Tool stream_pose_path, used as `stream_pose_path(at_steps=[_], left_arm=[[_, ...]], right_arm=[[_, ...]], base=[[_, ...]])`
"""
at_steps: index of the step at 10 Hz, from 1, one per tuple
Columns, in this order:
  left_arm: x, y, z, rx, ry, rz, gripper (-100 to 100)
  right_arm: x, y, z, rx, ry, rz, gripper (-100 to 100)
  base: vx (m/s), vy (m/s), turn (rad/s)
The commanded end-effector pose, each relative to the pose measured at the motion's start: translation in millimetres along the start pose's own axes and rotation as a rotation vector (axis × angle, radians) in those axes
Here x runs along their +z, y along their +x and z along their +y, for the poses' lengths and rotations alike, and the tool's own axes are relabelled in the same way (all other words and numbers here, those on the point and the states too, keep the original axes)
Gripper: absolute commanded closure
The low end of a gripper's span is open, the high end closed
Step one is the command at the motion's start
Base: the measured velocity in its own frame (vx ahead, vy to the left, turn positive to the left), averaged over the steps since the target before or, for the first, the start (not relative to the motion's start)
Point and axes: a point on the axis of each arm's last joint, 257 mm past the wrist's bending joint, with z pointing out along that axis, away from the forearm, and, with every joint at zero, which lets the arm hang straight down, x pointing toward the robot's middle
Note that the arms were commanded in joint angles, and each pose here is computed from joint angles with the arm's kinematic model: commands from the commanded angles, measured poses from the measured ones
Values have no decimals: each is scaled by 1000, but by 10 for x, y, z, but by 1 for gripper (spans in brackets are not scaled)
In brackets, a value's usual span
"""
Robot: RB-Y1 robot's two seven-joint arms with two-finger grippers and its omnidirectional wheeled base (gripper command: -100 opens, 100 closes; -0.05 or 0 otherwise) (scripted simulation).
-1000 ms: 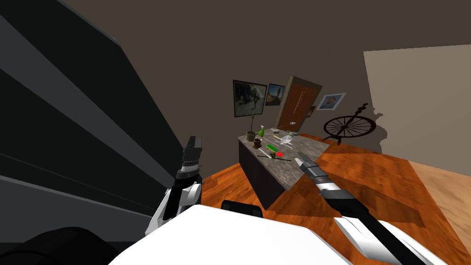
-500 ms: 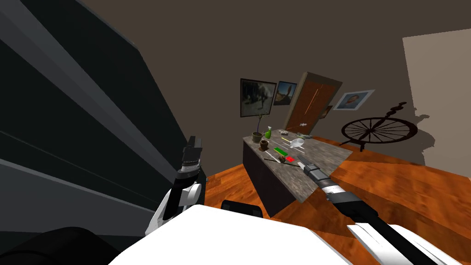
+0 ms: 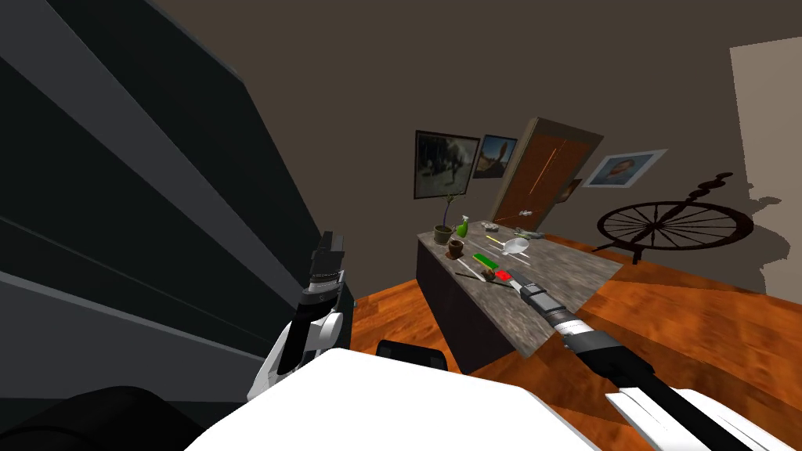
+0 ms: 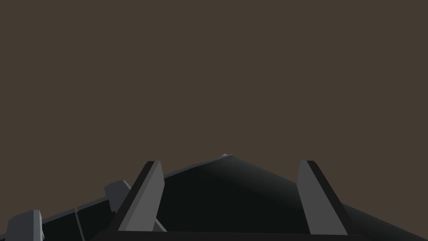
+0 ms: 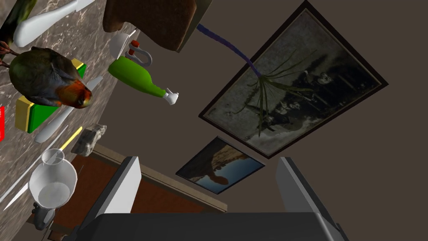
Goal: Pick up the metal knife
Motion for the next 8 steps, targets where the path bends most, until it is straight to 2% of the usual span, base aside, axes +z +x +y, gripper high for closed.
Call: stream_pose_path(at_steps=[1, 5, 8], left_arm=[[0, 0, 0, 0, 0, 0, 0], [0, 0, 0, 0, 0, 0, 0], [0, 0, 0, 0, 0, 0, 0]], right_arm=[[1, -1, -1, 0, 0, 0, -100], [1, -1, -1, 0, 0, 0, -100], [-85, 41, -119, -75, 40, 67, -100]], base=[[-10, -10, -32], [1, 1, 2], [100, 17, 24]])
